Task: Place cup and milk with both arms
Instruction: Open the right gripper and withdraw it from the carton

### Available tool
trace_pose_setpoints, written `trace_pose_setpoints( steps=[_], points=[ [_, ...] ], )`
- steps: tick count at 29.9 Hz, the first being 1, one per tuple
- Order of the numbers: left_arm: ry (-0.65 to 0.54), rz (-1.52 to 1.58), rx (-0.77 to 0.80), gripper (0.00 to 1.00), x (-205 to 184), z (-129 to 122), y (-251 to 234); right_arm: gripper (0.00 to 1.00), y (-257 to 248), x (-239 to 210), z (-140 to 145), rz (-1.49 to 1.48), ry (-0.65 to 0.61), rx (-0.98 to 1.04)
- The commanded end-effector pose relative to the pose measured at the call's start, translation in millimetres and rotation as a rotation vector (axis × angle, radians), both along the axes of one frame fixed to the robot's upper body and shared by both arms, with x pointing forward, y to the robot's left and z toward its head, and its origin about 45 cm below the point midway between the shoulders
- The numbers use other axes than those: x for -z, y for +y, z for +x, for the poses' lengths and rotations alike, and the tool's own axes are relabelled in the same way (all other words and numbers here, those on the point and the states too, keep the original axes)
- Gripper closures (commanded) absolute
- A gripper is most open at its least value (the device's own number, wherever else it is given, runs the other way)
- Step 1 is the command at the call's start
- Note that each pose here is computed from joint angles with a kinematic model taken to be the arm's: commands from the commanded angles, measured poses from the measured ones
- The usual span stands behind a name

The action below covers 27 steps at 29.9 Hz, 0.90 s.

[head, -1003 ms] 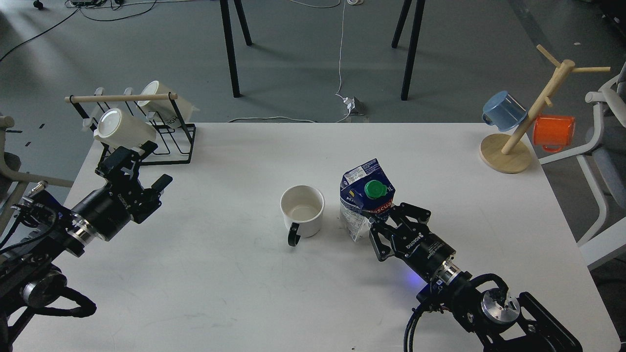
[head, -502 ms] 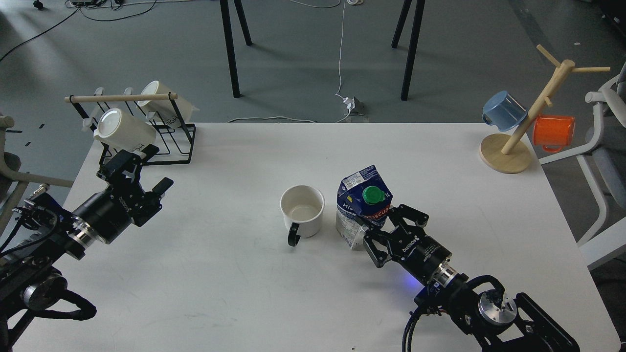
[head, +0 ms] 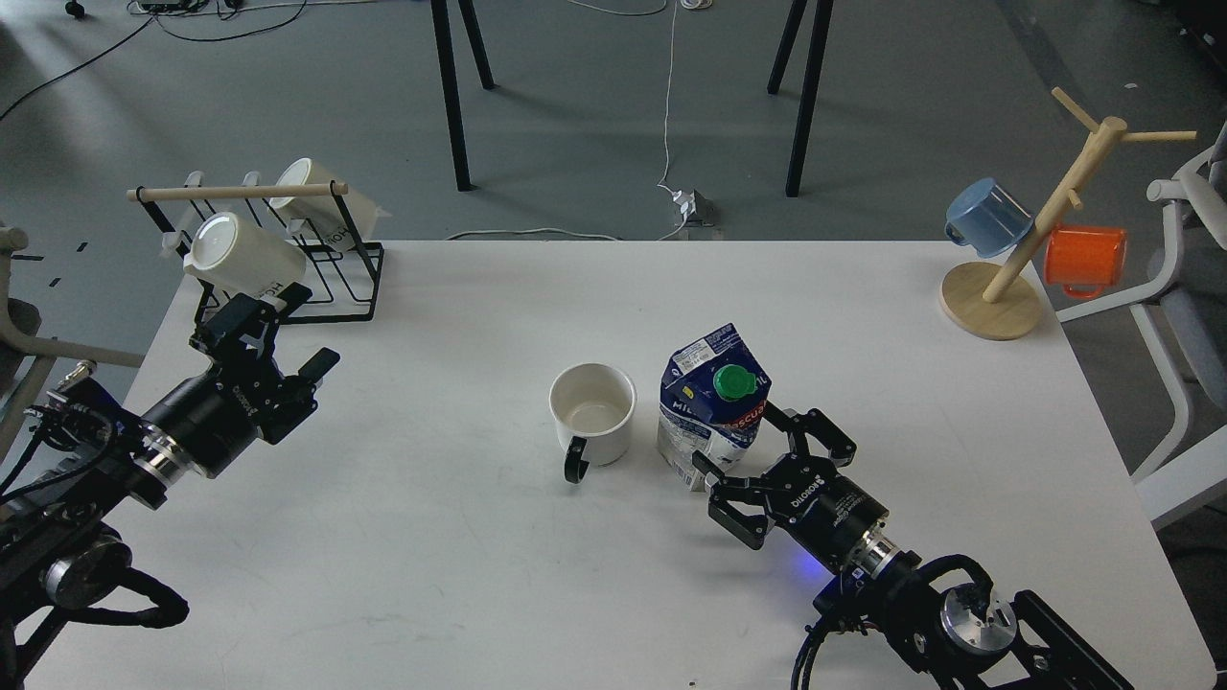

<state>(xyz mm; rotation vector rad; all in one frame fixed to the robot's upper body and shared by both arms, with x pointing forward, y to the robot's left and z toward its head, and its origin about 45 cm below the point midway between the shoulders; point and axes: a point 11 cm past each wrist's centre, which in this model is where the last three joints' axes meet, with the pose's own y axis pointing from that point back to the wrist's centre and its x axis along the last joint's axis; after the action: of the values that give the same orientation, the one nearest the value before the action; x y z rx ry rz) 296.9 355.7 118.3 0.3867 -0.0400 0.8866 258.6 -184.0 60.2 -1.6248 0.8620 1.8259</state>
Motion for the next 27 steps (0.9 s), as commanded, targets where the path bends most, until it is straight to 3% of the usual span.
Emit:
trace_pose_setpoints(
  steps=[1, 8, 10, 18, 27],
  points=[
    [0.0, 0.0, 0.0, 0.02, 0.0, 0.0, -0.1, 0.01, 0.4, 3.3, -15.8, 0.014, 0.018, 0.006],
    [0.002, 0.019, 0.013, 0.02, 2.4, -1.9, -0.8, 0.0, -17.1, -11.3, -36.3, 0.057, -0.01, 0.092],
    [0.0, 0.016, 0.011, 0.02, 2.2, -1.4, -1.5, 0.01, -55.6, -18.9, -34.9, -0.002, -0.04, 0.147],
    [-0.021, 0.014, -0.019, 0.02, -0.1, 1.7, 0.5, 0.01, -210.8, -94.2, 5.4, -0.24, -0.254, 0.402],
    [-0.071, -0.09, -0.123, 0.02, -22.3, 15.3, 14.9, 0.01, -234.1, -120.9, 28.6, -0.287, -0.32, 0.424]
  ],
)
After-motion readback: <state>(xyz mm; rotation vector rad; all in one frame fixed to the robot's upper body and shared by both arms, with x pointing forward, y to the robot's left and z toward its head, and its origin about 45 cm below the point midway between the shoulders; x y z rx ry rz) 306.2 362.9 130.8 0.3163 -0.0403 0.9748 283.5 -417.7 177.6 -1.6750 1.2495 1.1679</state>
